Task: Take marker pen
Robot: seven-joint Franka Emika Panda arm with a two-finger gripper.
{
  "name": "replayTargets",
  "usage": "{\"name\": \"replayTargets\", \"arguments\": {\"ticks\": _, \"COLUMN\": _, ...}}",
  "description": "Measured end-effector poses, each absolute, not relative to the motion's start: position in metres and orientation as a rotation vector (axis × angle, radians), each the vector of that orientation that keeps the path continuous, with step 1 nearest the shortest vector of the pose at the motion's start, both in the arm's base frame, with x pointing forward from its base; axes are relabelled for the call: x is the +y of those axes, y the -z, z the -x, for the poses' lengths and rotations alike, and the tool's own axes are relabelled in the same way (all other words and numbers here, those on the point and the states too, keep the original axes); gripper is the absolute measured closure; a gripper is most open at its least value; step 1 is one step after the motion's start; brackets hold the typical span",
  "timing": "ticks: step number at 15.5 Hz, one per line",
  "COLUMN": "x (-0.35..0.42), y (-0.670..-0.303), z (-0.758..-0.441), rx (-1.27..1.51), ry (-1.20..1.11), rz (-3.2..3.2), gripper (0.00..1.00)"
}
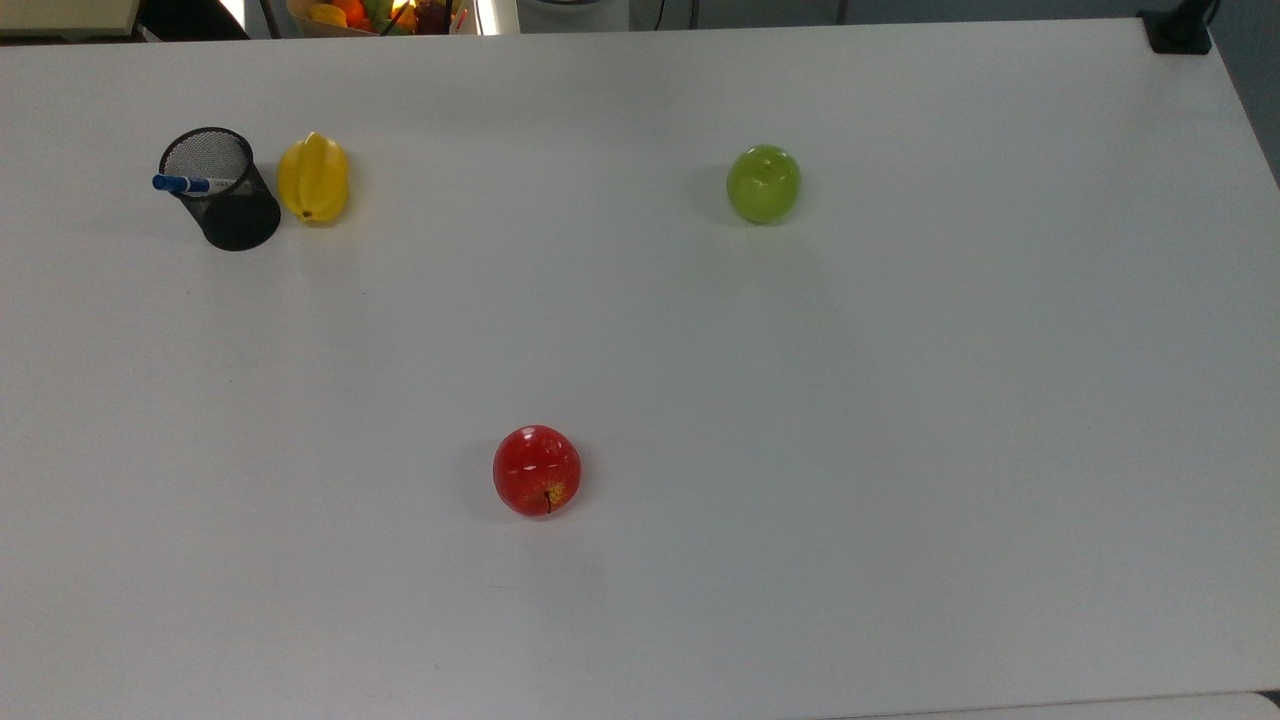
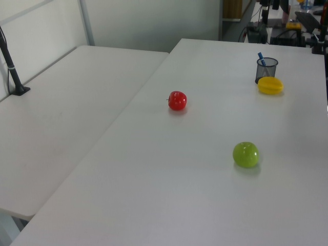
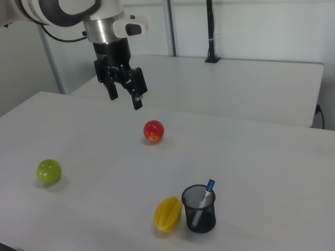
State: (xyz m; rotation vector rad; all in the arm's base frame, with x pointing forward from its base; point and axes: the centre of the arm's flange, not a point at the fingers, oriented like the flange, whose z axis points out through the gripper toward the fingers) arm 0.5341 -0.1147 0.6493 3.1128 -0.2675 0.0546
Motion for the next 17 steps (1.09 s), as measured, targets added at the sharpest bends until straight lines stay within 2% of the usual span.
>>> {"name": "replayTargets", "arguments": {"ticks": 11, "x": -0.084, "y": -0.615, "z": -0.561, "rx": -0.189, "ry": 0.013, "rz": -3.208, "gripper": 0.0}}
{"name": "replayTargets", "arguments": {"ticks": 17, "x": -0.103, "y": -0.624, "z": -0.558, "rx": -0.241, "ry": -0.019, "rz": -3.201, "gripper": 0.0}}
